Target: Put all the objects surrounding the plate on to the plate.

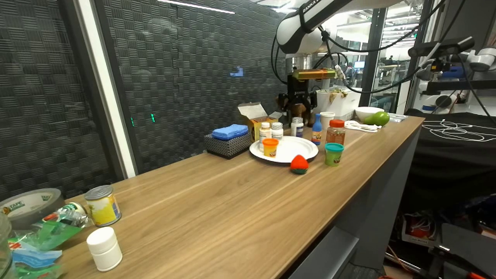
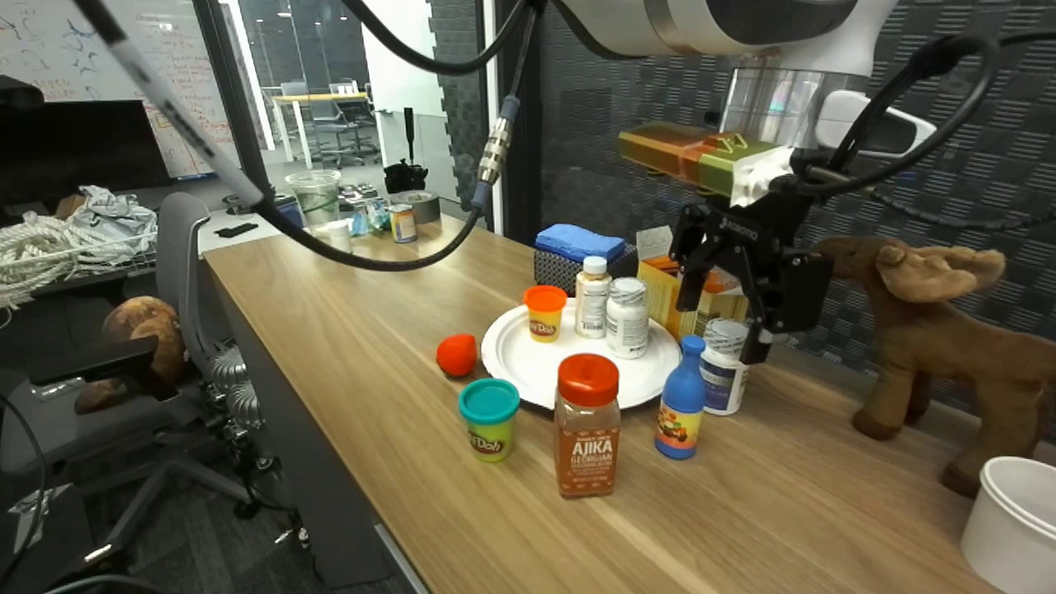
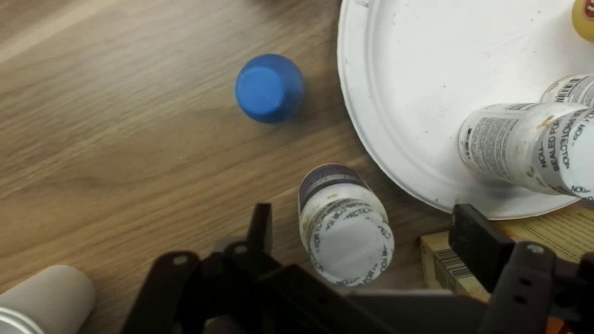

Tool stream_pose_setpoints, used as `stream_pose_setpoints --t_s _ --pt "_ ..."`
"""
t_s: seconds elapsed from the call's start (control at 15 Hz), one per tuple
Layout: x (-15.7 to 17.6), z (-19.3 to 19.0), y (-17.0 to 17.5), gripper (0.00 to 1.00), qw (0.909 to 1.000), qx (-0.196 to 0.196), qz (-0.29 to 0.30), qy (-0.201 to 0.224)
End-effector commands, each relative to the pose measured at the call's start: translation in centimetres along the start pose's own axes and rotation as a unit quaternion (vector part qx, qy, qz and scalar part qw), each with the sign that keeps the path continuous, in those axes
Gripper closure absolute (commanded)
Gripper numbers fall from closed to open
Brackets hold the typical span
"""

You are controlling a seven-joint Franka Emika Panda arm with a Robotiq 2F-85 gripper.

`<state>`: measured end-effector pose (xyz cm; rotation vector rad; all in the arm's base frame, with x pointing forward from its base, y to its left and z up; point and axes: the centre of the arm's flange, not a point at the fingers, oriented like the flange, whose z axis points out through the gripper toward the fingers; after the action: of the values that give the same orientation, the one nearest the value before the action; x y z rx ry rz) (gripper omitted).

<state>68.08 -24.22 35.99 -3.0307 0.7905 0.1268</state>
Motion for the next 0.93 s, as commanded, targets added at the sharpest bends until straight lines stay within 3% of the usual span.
stream_pose_setpoints --t_s 0.0,0.33,0.6,0.87 --pt "1.5 -0.1 -1.0 0.34 0.9998 0.013 -0.017 0.004" --pt "0.9 -1.0 -1.0 0.73 0.9999 0.0 -0.012 0.012" --pt "-2.3 -4.3 -1.8 0.74 0.9994 -0.013 -0.003 0.032" --pt "-6.0 -7.3 -5.1 0.74 0.9988 -0.002 -0.011 0.047"
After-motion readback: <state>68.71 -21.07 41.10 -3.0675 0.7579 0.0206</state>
